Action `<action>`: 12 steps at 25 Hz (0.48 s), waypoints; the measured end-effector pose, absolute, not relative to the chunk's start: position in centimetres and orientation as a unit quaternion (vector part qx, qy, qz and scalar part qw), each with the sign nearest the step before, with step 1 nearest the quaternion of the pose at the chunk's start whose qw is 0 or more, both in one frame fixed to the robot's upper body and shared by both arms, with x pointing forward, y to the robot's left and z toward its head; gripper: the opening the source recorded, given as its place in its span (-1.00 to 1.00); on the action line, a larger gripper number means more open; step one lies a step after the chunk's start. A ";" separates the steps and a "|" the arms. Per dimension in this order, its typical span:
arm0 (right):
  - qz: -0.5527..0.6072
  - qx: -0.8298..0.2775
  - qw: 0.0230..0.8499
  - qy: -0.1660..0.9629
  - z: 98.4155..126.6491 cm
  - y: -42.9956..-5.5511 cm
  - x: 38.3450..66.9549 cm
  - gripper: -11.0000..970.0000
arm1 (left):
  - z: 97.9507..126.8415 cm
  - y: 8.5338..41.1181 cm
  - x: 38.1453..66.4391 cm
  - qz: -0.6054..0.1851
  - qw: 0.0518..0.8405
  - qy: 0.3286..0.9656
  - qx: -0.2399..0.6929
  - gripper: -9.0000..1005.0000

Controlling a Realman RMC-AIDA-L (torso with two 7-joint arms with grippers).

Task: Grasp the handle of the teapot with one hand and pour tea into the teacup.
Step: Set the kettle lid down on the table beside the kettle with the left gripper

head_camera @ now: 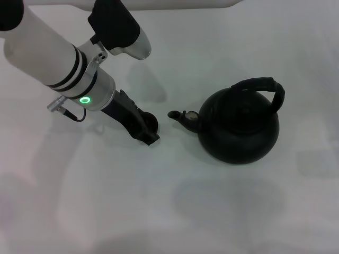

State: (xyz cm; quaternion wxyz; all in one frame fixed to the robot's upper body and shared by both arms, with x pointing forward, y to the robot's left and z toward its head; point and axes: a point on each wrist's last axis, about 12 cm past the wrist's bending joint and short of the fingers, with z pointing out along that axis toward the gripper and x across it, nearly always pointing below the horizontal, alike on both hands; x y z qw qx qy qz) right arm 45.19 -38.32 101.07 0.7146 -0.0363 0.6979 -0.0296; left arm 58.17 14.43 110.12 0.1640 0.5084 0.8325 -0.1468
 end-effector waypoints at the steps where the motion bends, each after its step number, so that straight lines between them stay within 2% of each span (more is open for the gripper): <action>1: -0.030 -0.036 0.715 0.698 101.1 -38.3 45.2 0.78 | 110.1 14.4 58.2 -0.147 0.164 0.832 0.508 0.40; 12: -0.029 -0.037 0.715 0.697 101.1 -38.3 45.2 0.78 | 110.1 14.4 58.2 -0.148 0.164 0.832 0.508 0.41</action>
